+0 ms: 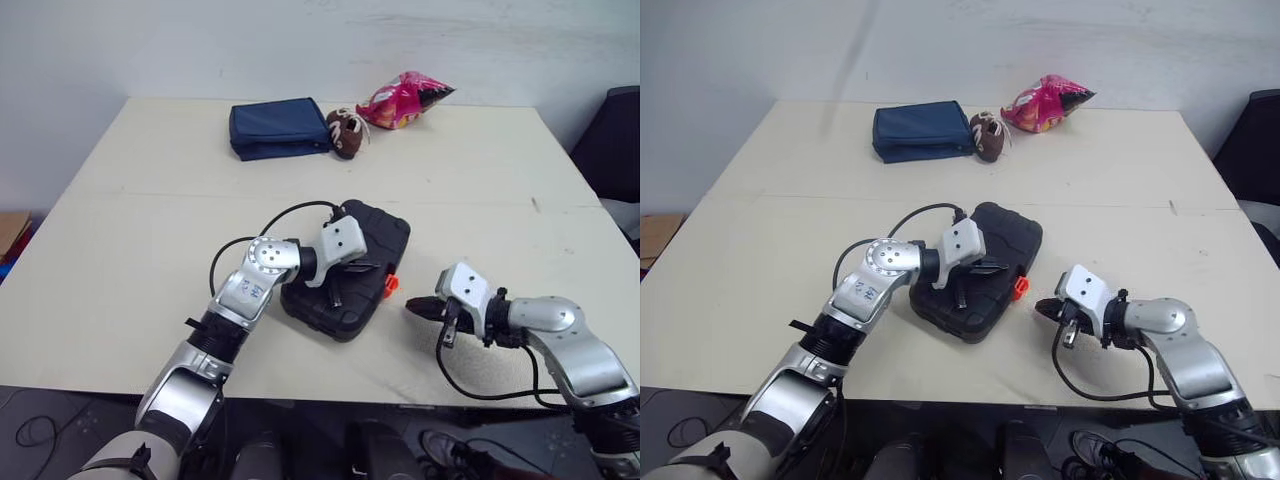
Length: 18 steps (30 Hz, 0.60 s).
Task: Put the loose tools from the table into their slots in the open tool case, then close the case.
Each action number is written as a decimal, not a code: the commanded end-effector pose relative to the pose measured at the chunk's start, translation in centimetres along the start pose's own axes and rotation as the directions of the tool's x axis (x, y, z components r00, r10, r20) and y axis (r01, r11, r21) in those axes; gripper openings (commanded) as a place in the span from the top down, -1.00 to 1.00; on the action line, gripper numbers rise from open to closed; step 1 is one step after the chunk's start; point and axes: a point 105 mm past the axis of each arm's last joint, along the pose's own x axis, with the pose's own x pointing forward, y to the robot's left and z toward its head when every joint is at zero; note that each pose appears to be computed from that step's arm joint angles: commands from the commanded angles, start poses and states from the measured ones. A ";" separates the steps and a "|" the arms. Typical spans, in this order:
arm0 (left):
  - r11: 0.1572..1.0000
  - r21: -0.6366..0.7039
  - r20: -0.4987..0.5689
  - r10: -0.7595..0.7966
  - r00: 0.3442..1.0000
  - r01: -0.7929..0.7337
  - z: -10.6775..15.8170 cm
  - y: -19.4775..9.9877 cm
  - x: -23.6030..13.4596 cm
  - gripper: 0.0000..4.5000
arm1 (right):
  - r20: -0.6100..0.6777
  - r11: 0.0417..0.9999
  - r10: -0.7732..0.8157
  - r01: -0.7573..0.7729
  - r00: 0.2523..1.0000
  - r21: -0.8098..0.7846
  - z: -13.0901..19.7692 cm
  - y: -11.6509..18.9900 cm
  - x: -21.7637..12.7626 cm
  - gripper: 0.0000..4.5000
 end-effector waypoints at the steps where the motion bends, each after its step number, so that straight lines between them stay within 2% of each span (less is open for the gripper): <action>1: 0.990 -0.141 -0.154 -0.050 0.987 0.028 -5.5 -1.6 0.1 1.00 | 0.002 0.999 -0.033 0.033 0.999 -0.028 0.4 -0.8 0.0 0.98; 5: 0.988 -0.150 -0.163 -0.049 0.985 0.025 -5.7 -1.7 0.1 1.00 | 0.031 0.999 -0.049 0.049 0.998 -0.008 0.1 -1.2 1.9 0.98; 11: 0.986 -0.166 -0.172 -0.056 0.984 0.027 -6.0 -1.7 0.0 1.00 | 0.131 0.999 -0.033 0.034 0.991 -0.005 2.1 -1.3 4.5 0.98; 18: 0.981 -0.194 -0.192 -0.048 0.980 0.010 -7.0 -1.5 -0.3 1.00 | 0.310 0.997 0.040 -0.056 0.950 0.043 5.5 -0.2 4.0 0.98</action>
